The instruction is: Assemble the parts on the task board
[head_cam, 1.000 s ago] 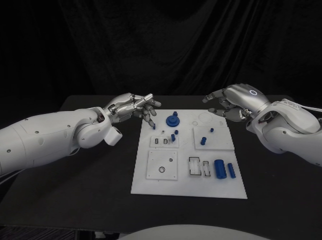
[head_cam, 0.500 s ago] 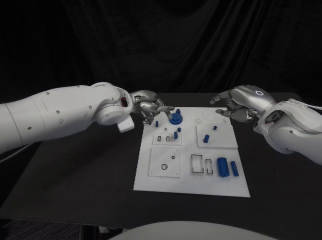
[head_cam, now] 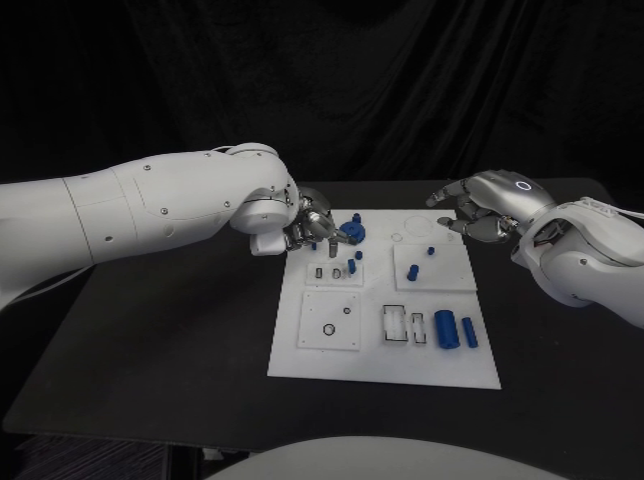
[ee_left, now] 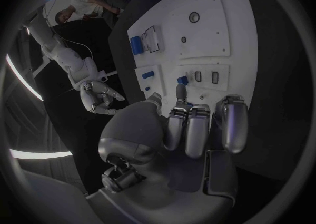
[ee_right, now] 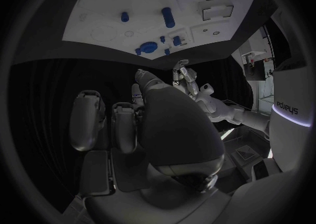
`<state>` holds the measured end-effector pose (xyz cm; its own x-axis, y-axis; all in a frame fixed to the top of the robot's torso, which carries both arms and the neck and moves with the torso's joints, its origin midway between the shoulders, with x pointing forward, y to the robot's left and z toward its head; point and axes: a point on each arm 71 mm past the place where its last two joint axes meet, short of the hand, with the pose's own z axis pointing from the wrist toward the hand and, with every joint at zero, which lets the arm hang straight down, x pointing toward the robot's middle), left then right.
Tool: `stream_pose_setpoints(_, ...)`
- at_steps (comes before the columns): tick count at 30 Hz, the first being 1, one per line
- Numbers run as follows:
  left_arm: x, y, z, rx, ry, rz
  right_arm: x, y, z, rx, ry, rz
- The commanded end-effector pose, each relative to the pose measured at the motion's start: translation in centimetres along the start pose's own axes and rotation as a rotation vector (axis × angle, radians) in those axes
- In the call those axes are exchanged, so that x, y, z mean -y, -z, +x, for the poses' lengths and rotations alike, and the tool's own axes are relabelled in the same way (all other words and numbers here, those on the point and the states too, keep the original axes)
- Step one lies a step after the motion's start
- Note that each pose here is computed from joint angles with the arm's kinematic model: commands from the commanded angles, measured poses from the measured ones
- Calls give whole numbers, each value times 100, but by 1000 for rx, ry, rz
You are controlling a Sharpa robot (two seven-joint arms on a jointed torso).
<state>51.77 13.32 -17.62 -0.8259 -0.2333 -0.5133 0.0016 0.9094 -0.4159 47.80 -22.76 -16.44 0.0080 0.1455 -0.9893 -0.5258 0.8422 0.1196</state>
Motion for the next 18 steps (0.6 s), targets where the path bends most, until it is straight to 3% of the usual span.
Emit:
stream_pose_setpoints(1,19,-4,15,-20,-68,-75,23,-1,28,-4,-6,34)
stream_pose_setpoints(9,173,-58,26,20,-139,-89,26,6,65,13,-28,44)
stream_pose_setpoints(18,264,-89,36,61,-145,-74,33,14,89,8,-34,49)
